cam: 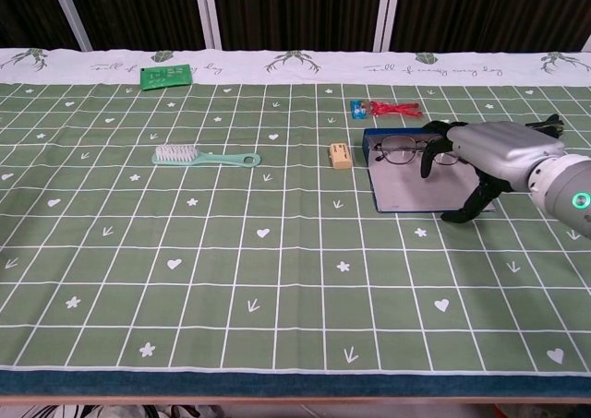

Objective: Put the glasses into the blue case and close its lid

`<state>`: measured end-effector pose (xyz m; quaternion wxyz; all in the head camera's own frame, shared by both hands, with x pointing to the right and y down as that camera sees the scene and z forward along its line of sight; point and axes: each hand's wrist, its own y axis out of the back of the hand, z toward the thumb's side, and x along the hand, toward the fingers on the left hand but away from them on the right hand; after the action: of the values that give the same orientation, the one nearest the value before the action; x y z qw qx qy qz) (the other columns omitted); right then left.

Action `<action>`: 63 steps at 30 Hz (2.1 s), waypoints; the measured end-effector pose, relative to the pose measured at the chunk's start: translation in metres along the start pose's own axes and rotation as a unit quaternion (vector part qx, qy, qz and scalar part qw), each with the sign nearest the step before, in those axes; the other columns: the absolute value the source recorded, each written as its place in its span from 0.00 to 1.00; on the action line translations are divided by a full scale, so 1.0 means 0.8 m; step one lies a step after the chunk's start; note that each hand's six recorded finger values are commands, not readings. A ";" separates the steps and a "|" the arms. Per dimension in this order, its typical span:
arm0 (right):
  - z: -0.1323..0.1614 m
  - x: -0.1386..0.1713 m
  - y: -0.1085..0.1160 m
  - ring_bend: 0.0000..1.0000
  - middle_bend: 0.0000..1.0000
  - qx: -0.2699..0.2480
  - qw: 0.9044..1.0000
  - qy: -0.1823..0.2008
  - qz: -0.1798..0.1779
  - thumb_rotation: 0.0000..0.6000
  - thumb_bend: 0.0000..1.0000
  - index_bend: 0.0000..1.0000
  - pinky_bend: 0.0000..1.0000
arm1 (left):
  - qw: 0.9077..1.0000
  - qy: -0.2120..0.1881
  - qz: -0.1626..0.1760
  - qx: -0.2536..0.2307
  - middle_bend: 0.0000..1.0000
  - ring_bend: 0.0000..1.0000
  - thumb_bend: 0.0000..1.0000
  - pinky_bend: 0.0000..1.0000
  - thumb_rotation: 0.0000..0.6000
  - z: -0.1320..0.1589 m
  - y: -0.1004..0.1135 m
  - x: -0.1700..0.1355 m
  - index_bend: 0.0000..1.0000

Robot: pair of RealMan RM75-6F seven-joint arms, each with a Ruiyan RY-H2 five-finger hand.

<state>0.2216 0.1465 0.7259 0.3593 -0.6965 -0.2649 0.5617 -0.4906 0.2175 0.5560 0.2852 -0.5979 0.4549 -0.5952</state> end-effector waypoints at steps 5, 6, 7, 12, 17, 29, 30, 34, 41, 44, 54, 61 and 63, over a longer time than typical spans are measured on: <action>0.000 -0.002 0.001 0.07 0.00 -0.002 1.000 -0.001 -0.002 1.00 0.29 0.39 0.18 | 1.000 0.001 0.000 0.000 0.00 0.00 0.32 0.00 1.00 0.000 0.000 0.000 0.10; 0.000 -0.002 0.000 0.07 0.00 -0.002 1.000 0.000 -0.001 1.00 0.29 0.39 0.18 | 1.000 0.001 0.000 0.000 0.00 0.00 0.32 0.00 1.00 0.000 0.000 0.000 0.10; 0.001 -0.003 0.000 0.07 0.00 -0.002 1.000 0.000 -0.001 1.00 0.29 0.39 0.18 | 1.000 0.000 0.001 0.000 0.00 0.00 0.32 0.00 1.00 0.000 0.000 0.000 0.10; 0.000 -0.003 -0.003 0.07 0.00 -0.002 1.000 -0.002 0.003 1.00 0.29 0.39 0.18 | 1.000 0.000 0.000 0.000 0.00 0.00 0.32 0.00 1.00 0.000 0.000 0.000 0.10; 0.000 -0.003 -0.005 0.07 0.00 -0.003 1.000 -0.002 0.005 1.00 0.29 0.39 0.18 | 1.000 0.000 0.000 0.001 0.00 0.00 0.32 0.00 1.00 0.000 0.000 0.000 0.10; -0.004 -0.007 -0.008 0.07 0.00 -0.003 1.000 -0.008 0.010 1.00 0.29 0.39 0.18 | 1.000 0.000 0.001 0.002 0.00 0.00 0.32 0.00 1.00 0.000 0.000 0.000 0.10; -0.004 -0.007 -0.008 0.07 0.00 -0.003 1.000 -0.008 0.010 1.00 0.29 0.39 0.18 | 1.000 0.000 0.001 0.002 0.00 0.00 0.32 0.00 1.00 0.000 0.000 0.000 0.10; -0.003 -0.007 -0.008 0.07 0.00 -0.004 1.000 -0.006 0.010 1.00 0.29 0.40 0.18 | 1.000 0.000 0.001 0.002 0.00 0.00 0.32 0.00 1.00 0.000 0.000 0.000 0.10; 0.000 -0.009 -0.005 0.08 0.00 -0.007 1.000 -0.004 0.006 1.00 0.38 0.41 0.18 | 1.000 0.000 0.000 0.002 0.00 0.00 0.32 0.00 1.00 0.000 0.000 0.000 0.10; 0.001 -0.009 -0.006 0.08 0.00 -0.008 1.000 -0.003 0.009 1.00 0.39 0.41 0.18 | 1.000 0.000 0.001 0.003 0.00 0.00 0.32 0.00 1.00 0.000 0.000 0.000 0.10; 0.001 -0.017 0.005 0.08 0.00 -0.012 1.000 -0.004 -0.001 1.00 0.41 0.43 0.18 | 1.000 0.001 0.000 0.003 0.00 0.00 0.32 0.00 1.00 -0.001 0.000 0.000 0.10; 0.005 -0.025 0.019 0.08 0.00 -0.015 1.000 -0.002 -0.015 1.00 0.42 0.43 0.18 | 1.000 0.000 0.000 0.002 0.00 0.00 0.32 0.00 1.00 0.000 0.000 0.000 0.10; 0.006 -0.028 0.023 0.08 0.00 -0.016 1.000 -0.002 -0.018 1.00 0.42 0.43 0.18 | 1.000 0.000 0.000 0.003 0.00 0.00 0.32 0.00 1.00 0.000 0.000 0.000 0.10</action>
<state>0.2115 0.1193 0.7238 0.3579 -0.6965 -0.2867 0.5520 -0.4909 0.2177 0.5563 0.2866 -0.5973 0.4530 -0.5966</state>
